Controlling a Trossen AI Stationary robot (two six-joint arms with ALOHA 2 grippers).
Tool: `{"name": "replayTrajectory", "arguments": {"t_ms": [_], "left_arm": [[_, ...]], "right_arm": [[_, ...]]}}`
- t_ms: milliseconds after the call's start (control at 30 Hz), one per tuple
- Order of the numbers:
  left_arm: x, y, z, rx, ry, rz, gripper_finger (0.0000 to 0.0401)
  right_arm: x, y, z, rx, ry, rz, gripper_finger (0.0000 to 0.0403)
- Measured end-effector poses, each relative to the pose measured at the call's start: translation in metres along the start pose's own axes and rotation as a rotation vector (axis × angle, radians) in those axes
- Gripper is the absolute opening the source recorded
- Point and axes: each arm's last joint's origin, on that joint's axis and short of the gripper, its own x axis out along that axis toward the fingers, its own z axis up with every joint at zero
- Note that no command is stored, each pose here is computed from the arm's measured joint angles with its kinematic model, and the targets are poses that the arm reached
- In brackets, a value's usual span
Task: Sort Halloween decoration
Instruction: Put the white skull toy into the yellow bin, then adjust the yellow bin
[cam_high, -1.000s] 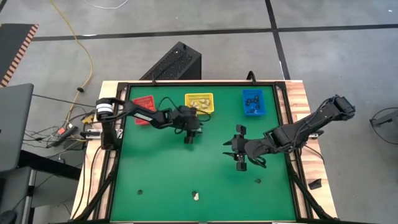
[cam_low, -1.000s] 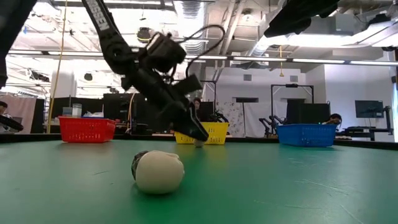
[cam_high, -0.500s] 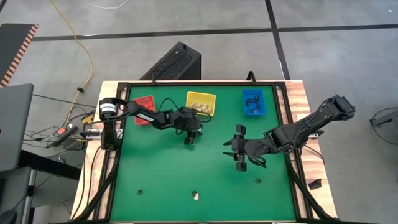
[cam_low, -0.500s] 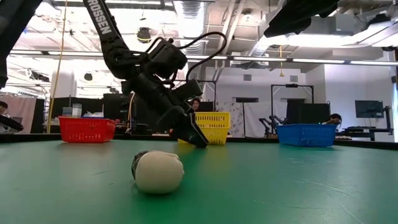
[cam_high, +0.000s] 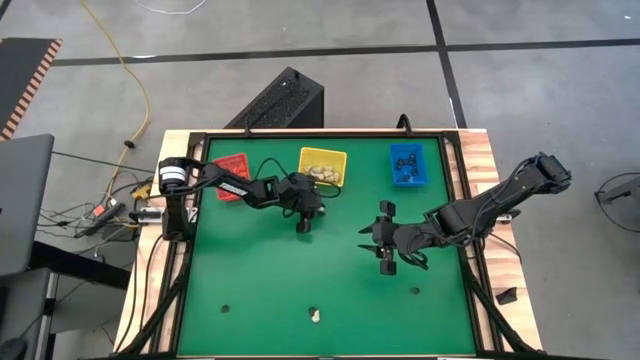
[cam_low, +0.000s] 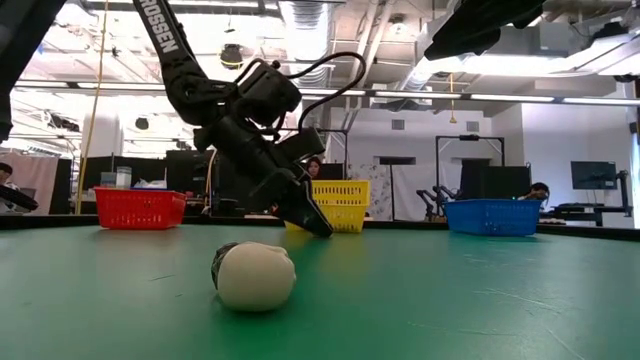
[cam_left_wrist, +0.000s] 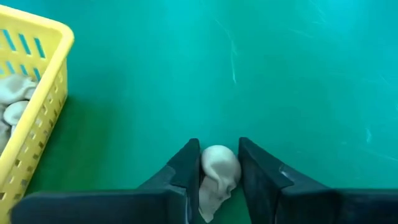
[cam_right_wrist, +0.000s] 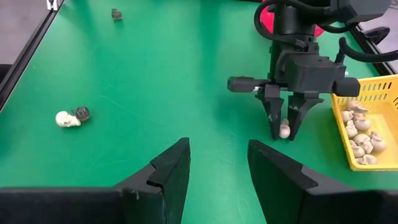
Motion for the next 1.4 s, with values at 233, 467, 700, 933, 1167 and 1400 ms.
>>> {"name": "replayTrajectory", "arguments": {"t_ms": [233,467,700,933,1167,1400], "left_arm": [[-0.013,-0.001,0.018,-0.017,-0.025,0.002,0.0087],[-0.049,0.002,0.057,0.008,-0.178,0.056,0.0079],[-0.072,0.045,0.059,-0.087,-0.21,0.307,0.0079],[-0.079,0.087,0.039,-0.265,-0.24,0.277,0.0088],[-0.074,0.092,0.032,-0.299,-0.229,0.253,0.0122],[-0.073,0.096,0.033,-0.291,-0.209,0.339,0.0159]], "right_arm": [[0.0,0.0,0.0,0.0,0.0,0.0,0.0191],[0.0,0.0,0.0,0.0,-0.001,0.0,0.0191],[0.001,-0.003,0.003,0.02,-0.025,-0.007,0.0191],[0.003,-0.006,0.004,0.024,-0.025,-0.018,0.0191],[0.014,-0.023,0.004,0.041,-0.012,-0.134,0.0191],[0.038,-0.048,-0.002,0.181,0.051,-0.276,0.0191]]}}
